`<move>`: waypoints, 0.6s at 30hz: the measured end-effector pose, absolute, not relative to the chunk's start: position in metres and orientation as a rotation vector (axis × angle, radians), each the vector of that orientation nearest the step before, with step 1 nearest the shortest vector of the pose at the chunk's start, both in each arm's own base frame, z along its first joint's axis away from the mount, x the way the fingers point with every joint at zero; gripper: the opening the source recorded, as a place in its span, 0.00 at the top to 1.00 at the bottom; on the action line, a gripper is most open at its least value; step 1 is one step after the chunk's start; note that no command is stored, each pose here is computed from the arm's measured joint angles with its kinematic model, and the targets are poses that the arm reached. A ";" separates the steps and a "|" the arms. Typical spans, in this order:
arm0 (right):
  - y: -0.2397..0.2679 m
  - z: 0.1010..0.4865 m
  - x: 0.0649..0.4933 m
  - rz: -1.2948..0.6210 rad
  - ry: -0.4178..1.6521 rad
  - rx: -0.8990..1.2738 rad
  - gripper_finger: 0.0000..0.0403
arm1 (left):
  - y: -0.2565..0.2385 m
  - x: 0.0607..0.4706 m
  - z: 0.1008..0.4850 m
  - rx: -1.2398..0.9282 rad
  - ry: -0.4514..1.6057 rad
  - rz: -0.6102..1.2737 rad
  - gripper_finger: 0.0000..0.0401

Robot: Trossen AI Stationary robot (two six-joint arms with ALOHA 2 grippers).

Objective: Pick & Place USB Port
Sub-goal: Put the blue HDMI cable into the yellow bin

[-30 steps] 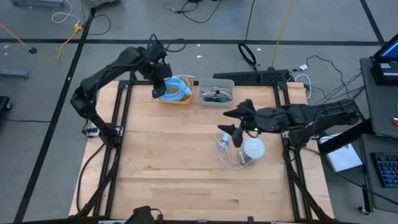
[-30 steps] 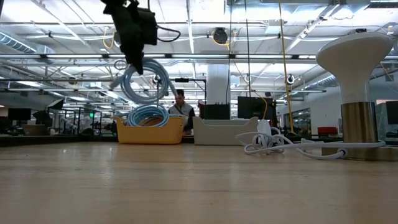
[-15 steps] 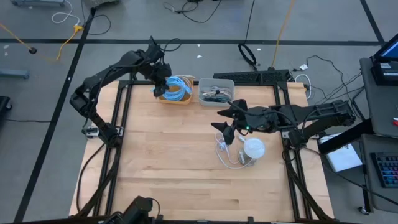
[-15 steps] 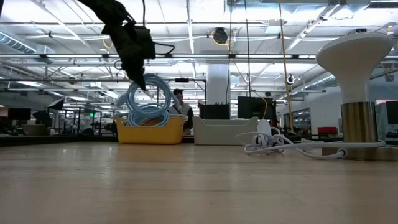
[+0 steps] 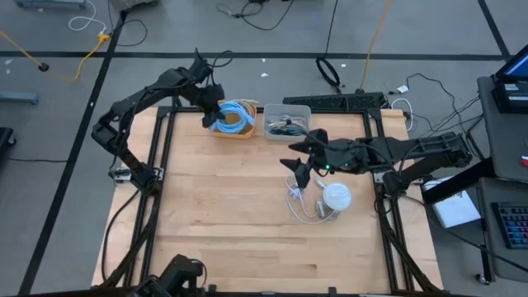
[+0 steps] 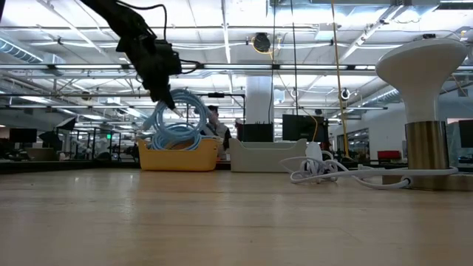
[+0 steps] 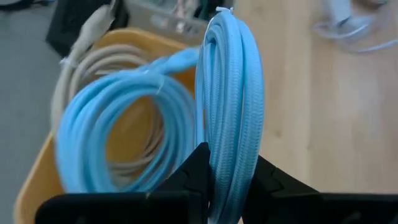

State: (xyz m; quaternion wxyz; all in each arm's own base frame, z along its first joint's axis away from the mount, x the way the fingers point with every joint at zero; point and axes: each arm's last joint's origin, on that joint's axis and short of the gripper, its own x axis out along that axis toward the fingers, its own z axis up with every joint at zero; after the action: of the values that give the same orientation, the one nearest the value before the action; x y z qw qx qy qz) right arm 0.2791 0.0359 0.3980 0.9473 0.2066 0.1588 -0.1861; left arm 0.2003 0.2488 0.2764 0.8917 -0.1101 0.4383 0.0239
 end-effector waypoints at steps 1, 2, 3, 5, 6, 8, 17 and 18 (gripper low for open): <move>0.035 0.398 0.279 -0.382 0.322 0.422 0.32 | 0.248 0.201 0.277 -0.238 0.900 0.035 0.88; 0.035 0.398 0.279 -0.383 0.321 0.426 0.32 | 0.246 0.202 0.276 -0.243 0.903 0.025 0.88; 0.035 0.398 0.279 -0.384 0.320 0.429 0.32 | 0.245 0.203 0.276 -0.248 0.910 0.019 0.88; 0.035 0.398 0.279 -0.383 0.319 0.429 0.32 | 0.242 0.204 0.276 -0.245 0.916 0.008 0.88; 0.035 0.398 0.279 -0.383 0.319 0.429 0.32 | 0.242 0.205 0.276 -0.241 0.915 0.005 0.88; 0.034 0.398 0.280 -0.387 0.318 0.430 0.32 | 0.242 0.205 0.276 -0.229 0.925 0.015 0.88; 0.029 0.398 0.280 -0.397 0.316 0.430 0.32 | 0.259 0.208 0.248 -0.284 1.016 0.048 0.88; 0.029 0.398 0.280 -0.396 0.317 0.430 0.32 | 0.261 0.209 0.245 -0.298 1.023 0.048 0.90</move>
State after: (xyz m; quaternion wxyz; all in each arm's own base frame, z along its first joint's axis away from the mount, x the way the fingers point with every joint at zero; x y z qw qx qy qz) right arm 0.2801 0.0290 0.3983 0.9452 0.2112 0.1554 -0.1946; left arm 0.2087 0.2605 0.2445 0.8613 -0.1418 0.4874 0.0228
